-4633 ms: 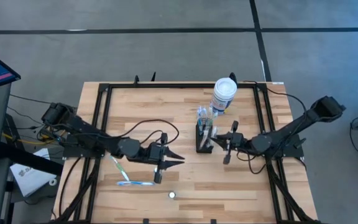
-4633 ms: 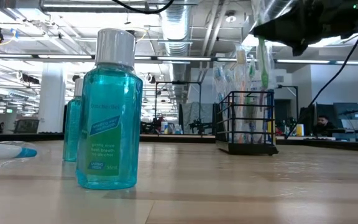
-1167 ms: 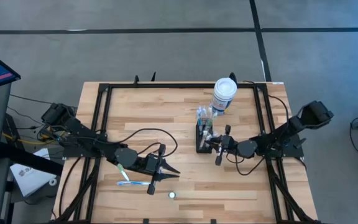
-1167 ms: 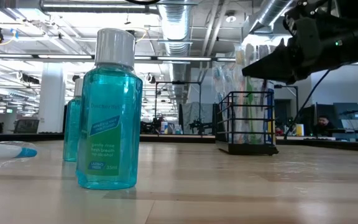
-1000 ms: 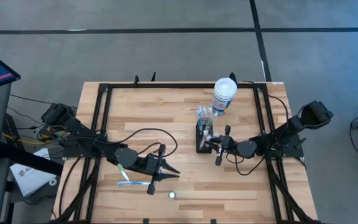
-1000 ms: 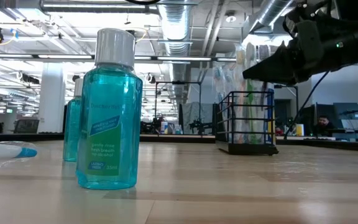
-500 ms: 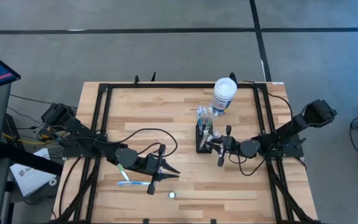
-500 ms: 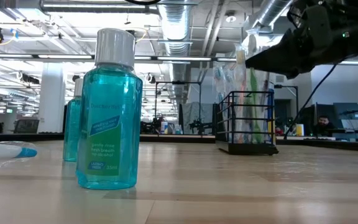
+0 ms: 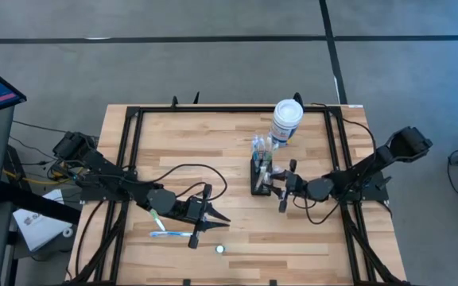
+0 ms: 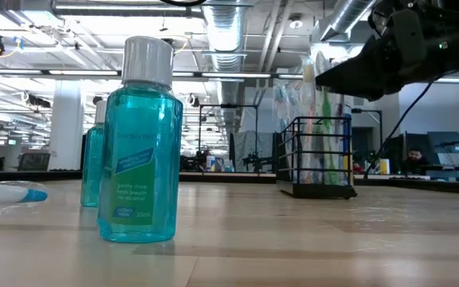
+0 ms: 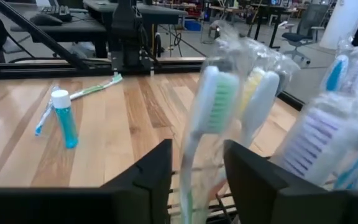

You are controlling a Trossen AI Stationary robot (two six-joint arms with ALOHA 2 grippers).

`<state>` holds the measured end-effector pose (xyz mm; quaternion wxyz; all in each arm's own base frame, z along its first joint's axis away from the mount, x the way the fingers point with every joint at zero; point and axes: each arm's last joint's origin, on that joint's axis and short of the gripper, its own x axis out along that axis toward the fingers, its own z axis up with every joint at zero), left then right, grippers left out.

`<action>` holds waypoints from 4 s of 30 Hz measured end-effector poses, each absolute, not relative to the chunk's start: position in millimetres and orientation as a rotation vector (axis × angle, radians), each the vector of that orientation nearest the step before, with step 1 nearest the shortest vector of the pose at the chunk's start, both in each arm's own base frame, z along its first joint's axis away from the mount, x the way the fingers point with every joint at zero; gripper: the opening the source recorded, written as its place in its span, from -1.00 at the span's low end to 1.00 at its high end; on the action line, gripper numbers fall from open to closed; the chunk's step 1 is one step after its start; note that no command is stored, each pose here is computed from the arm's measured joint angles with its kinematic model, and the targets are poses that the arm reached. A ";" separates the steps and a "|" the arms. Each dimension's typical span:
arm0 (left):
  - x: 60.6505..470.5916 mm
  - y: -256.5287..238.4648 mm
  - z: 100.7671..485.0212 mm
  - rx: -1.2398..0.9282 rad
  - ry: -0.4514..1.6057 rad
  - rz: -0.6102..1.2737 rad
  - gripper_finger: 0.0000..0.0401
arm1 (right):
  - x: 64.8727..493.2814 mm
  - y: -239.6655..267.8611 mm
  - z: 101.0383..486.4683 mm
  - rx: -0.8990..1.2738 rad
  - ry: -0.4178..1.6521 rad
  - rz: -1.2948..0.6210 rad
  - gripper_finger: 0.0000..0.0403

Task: Pick & Place toothbrushing station
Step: Put the bottom green toothbrush into the wire mesh organizer, then put the green toothbrush into the wire mesh organizer

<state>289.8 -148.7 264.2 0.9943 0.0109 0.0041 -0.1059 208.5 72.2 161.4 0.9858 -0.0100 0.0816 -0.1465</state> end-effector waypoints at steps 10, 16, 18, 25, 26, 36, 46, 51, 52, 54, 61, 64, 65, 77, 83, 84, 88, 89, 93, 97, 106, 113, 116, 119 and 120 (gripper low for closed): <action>289.8 -148.6 262.2 0.029 0.028 -0.212 -0.77 | 201.1 76.6 177.7 -0.035 0.102 -0.258 -0.13; 289.6 -148.7 259.9 -0.018 0.055 -0.211 -0.77 | 193.3 80.5 191.5 -0.077 0.049 -0.235 -0.17; 288.6 -150.6 259.8 -0.019 0.057 -0.217 -0.77 | 189.8 81.6 196.9 -0.084 0.028 -0.233 -0.20; 283.9 -158.4 255.1 -0.017 0.104 -0.242 -0.77 | 178.3 91.3 208.4 -0.095 -0.021 -0.166 -0.28; 282.8 -160.0 254.0 -0.027 0.117 -0.241 -0.77 | 177.3 92.7 209.5 -0.104 -0.025 -0.158 -0.28; 261.7 -187.2 243.1 -0.065 0.225 -0.213 -0.87 | 176.6 109.7 228.2 -0.143 -0.050 -0.090 -0.34; 215.9 -188.7 260.6 -0.201 0.348 -0.111 -0.98 | 176.5 112.8 230.2 -0.140 -0.045 -0.077 -0.36; 194.9 -180.0 267.4 -0.386 0.409 -0.020 -0.99 | 176.6 112.7 230.3 -0.139 -0.045 -0.078 -0.37; 190.8 -178.2 268.9 -0.420 0.424 -0.016 -0.99 | 176.6 112.7 230.3 -0.139 -0.045 -0.078 -0.37; 184.4 -174.0 271.1 -0.493 0.448 0.008 -0.99 | 176.6 112.7 230.3 -0.129 -0.046 -0.078 -0.37; 161.3 -162.3 260.9 -0.675 0.633 0.145 -0.99 | 176.6 112.7 230.3 -0.124 -0.046 -0.077 -0.37; 156.4 -160.4 255.7 -0.687 0.708 0.173 -0.99 | 176.6 112.7 230.3 -0.123 -0.046 -0.077 -0.37; 155.8 -160.4 254.8 -0.692 0.726 0.173 -0.99 | 176.6 112.7 230.3 -0.122 -0.046 -0.077 -0.37; 143.5 -149.6 241.9 -0.683 0.944 0.289 -1.00 | 176.7 112.7 227.5 -0.125 -0.024 -0.076 -0.37; 142.5 -144.7 239.5 -0.675 0.990 0.328 -1.00 | 177.0 111.4 227.5 -0.124 -0.021 -0.104 -0.37; 141.4 -142.4 238.3 -0.665 1.014 0.346 -1.00 | 177.0 111.4 227.5 -0.124 -0.021 -0.105 -0.37; 137.5 -133.7 228.8 -0.638 1.107 0.410 -1.00 | 177.0 111.3 227.6 -0.133 -0.022 -0.106 -0.37; 136.9 -130.8 225.4 -0.639 1.128 0.427 -1.00 | 177.3 110.7 227.9 -0.137 -0.024 -0.110 -0.37; 130.3 -112.2 215.0 -0.651 1.153 0.492 -1.00 | 179.5 107.2 228.2 -0.142 -0.024 -0.130 -0.37; 123.0 -92.9 207.2 -0.686 1.119 0.539 -1.00 | 181.5 103.8 228.2 -0.146 -0.023 -0.149 -0.37; 113.4 -78.9 204.0 -0.756 1.090 0.530 -1.00 | 189.2 101.7 238.8 -0.197 0.000 -0.177 -0.37; 114.3 -78.8 203.7 -0.804 1.140 0.521 -1.00 | 189.6 101.9 238.5 -0.202 0.012 -0.179 -0.37; 113.9 -79.5 203.6 -0.817 1.160 0.513 -1.00 | 189.6 102.0 238.1 -0.158 0.013 -0.177 -0.37; 114.2 -79.7 203.2 -0.816 1.164 0.514 -1.00 | 189.5 102.2 236.6 -0.133 0.023 -0.176 -0.37; 114.4 -79.7 203.0 -0.816 1.165 0.517 -1.00 | 189.4 102.3 236.5 -0.124 0.023 -0.175 -0.37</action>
